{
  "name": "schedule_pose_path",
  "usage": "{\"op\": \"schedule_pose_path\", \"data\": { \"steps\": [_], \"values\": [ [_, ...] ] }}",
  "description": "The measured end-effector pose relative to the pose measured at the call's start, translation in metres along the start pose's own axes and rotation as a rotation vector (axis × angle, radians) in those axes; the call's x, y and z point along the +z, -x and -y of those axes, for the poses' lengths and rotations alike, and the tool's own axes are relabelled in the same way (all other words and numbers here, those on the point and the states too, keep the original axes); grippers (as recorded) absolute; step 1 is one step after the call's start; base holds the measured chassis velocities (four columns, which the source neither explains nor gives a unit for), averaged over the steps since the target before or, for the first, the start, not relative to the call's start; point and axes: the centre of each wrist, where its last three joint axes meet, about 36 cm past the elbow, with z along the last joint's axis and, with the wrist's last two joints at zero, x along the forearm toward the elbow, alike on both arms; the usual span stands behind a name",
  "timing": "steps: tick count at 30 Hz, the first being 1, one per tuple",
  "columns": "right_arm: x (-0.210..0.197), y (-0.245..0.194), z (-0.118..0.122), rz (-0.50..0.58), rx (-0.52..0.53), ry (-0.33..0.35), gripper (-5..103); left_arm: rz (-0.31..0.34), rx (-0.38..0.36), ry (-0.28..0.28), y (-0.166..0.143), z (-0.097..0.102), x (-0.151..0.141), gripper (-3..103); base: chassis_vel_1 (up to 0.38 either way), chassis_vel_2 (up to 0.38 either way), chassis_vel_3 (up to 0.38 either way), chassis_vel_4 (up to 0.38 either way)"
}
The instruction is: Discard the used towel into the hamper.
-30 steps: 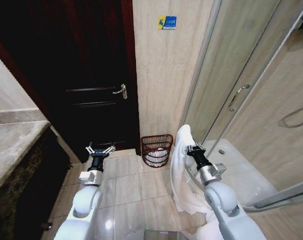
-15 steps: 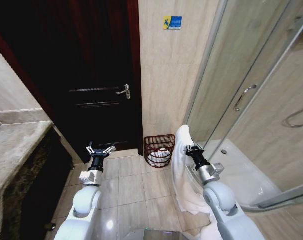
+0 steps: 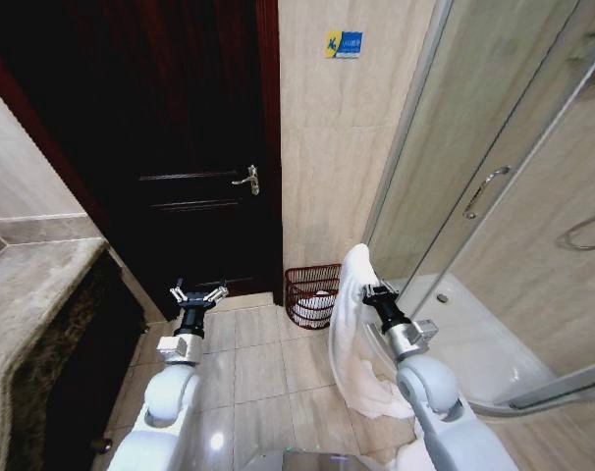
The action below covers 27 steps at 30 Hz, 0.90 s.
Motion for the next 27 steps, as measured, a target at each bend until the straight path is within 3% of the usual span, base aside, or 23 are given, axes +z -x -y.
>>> {"op": "schedule_pose_path", "data": {
  "steps": [18, 25, 27],
  "values": [
    [-0.001, 0.002, -0.003, 0.001, 0.014, 0.005, 9, -0.011, -0.003, -0.006, -0.005, 0.002, 0.003, 100, -0.086, 0.090, 0.081, -0.082],
    [-0.039, -0.002, 0.009, 0.042, 0.054, 0.071, 9, -0.025, -0.011, -0.011, -0.014, 0.002, 0.003, 100, -0.012, 0.019, 0.015, -0.012],
    [-0.066, 0.001, 0.024, 0.082, 0.053, 0.088, 9, -0.024, -0.046, -0.039, -0.016, 0.009, 0.007, 100, 0.000, 0.000, 0.000, 0.000]
  ]
}}
